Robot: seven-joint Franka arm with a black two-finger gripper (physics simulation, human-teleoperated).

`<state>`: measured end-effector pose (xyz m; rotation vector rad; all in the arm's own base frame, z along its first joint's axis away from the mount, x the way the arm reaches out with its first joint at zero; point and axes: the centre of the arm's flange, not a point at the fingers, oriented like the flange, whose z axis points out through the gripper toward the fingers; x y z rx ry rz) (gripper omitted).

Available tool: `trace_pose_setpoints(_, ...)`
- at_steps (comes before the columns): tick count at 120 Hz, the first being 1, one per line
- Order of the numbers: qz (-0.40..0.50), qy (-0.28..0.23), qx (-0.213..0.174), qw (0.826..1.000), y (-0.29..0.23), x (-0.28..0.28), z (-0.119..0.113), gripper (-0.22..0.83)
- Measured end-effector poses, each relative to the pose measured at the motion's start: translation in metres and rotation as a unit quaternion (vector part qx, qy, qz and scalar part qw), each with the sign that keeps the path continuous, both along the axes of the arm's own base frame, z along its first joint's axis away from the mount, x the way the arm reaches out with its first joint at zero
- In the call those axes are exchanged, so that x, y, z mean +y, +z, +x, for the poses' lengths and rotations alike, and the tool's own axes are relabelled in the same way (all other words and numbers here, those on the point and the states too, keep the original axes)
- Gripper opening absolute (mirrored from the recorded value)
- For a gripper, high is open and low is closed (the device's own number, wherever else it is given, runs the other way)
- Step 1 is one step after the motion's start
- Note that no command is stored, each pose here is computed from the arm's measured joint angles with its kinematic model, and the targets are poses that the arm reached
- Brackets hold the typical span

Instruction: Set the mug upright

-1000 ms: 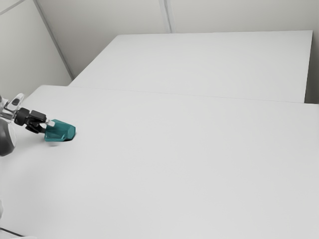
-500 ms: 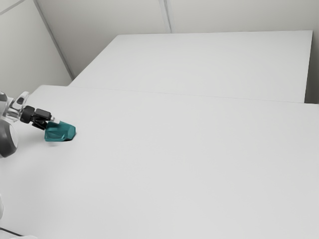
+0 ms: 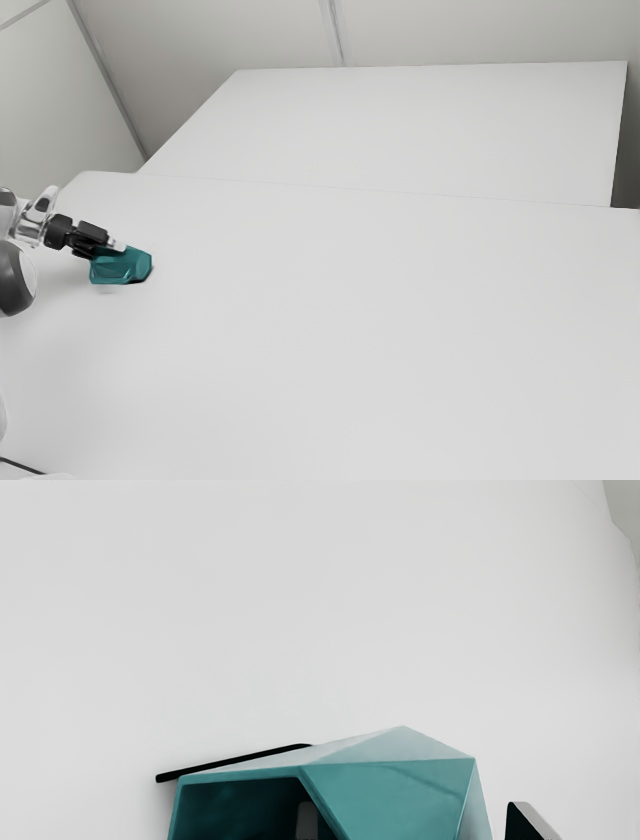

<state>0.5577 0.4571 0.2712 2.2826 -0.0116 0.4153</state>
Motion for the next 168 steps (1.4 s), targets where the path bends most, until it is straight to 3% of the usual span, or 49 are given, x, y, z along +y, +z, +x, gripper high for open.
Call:
trace_pose_setpoints(63,-0.005,-0.002,-0.007,1.0,0.0,-0.005,0.004,0.05)
trace_pose_setpoints(101,-0.008,-0.016,-0.027,0.999,0.013,-0.023,0.024,-0.12)
trace_pose_setpoints(143,-0.014,-0.049,-0.075,0.996,0.064,-0.07,0.06,-0.13)
trace_pose_setpoints(168,0.05,-0.121,-0.071,0.989,0.123,-0.162,0.094,-0.14)
